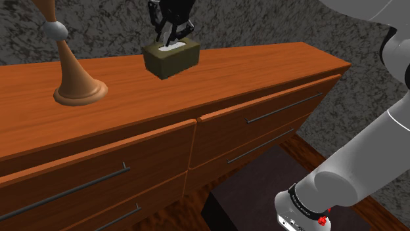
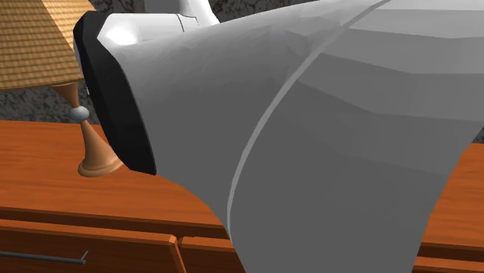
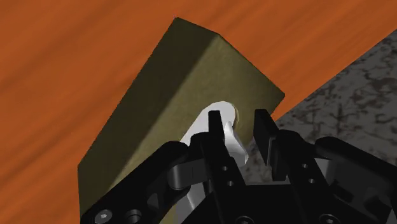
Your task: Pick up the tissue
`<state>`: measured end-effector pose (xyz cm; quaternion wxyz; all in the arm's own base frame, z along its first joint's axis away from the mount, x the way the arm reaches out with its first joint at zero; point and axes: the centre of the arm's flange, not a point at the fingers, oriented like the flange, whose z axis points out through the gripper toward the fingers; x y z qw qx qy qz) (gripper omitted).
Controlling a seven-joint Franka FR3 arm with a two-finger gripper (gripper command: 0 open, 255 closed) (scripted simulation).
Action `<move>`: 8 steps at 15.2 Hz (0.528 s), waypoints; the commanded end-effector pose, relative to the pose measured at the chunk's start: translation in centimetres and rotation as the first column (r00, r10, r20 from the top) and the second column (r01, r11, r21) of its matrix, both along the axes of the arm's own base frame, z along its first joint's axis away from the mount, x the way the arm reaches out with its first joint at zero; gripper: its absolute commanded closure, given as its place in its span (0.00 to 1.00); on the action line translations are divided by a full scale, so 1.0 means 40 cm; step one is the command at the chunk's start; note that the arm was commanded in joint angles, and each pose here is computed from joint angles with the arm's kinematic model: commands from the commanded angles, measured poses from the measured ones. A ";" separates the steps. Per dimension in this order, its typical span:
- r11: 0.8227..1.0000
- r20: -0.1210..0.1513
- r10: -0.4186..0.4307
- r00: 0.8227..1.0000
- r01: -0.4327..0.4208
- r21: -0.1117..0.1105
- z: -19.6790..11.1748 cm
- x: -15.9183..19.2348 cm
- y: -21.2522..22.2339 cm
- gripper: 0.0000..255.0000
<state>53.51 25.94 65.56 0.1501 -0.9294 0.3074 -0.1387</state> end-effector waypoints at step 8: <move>1.000 -0.005 0.000 1.000 0.000 -0.002 0.107 0.002 -0.002 1.00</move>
